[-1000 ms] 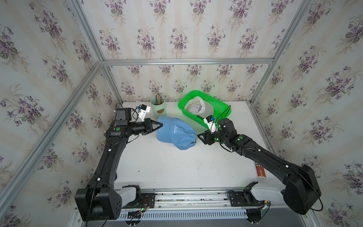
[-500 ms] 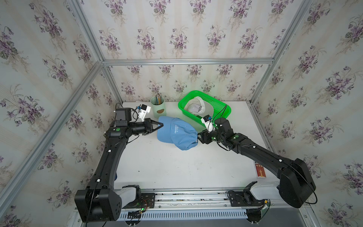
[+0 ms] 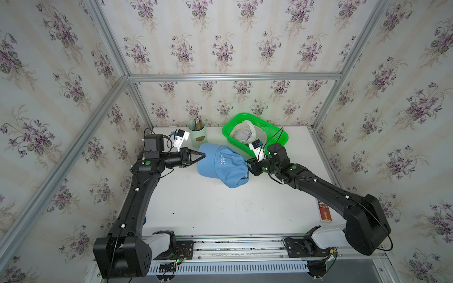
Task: Turn the baseball cap inside out
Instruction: Turn over the baseball cap.
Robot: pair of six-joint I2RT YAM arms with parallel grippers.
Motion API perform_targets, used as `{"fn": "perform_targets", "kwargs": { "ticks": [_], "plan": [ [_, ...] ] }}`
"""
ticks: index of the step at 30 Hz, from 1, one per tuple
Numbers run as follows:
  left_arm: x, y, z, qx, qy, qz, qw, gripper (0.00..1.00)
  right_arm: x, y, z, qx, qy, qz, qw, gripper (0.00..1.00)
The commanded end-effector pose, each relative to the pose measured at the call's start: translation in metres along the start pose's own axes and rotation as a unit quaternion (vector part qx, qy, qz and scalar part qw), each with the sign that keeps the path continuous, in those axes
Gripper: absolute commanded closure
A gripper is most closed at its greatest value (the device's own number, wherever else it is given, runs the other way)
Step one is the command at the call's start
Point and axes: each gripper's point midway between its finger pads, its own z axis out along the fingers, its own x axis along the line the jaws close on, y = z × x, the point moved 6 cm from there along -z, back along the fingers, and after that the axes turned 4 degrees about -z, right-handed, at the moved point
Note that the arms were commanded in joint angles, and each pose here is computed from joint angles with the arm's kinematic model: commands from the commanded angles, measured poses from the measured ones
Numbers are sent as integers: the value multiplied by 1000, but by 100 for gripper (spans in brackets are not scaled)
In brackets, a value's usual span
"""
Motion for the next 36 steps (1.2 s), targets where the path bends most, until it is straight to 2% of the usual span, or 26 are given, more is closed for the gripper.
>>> {"fn": "perform_targets", "kwargs": {
  "ticks": [1,4,9,13,16,19,24,25,29,36],
  "plan": [
    [-9,2,0,5,-30,20,999,100,8,8,-9,-34,52,-8,998,78],
    [-8,3,0,6,-38,22,999,100,-12,7,-27,-61,72,23,995,88],
    [-14,9,2,2,-76,35,996,100,-21,7,-51,-93,122,38,987,100],
    [-20,16,3,-2,-106,53,993,100,-20,12,-68,-127,185,54,973,100],
    [-31,18,7,4,-125,80,989,100,-13,16,-80,-151,245,62,956,100],
    [-47,17,13,16,-136,111,984,100,1,19,-96,-178,316,59,930,100],
    [-58,21,17,26,-144,127,981,100,8,30,-131,-235,383,56,892,99],
    [-58,22,17,25,-146,126,981,100,1,32,-130,-231,382,77,891,99],
    [-54,22,18,27,-148,118,982,100,-9,36,-128,-237,374,89,892,100],
    [-43,22,21,24,-130,92,987,100,-3,50,-145,-259,373,74,888,99]
  ]
}}
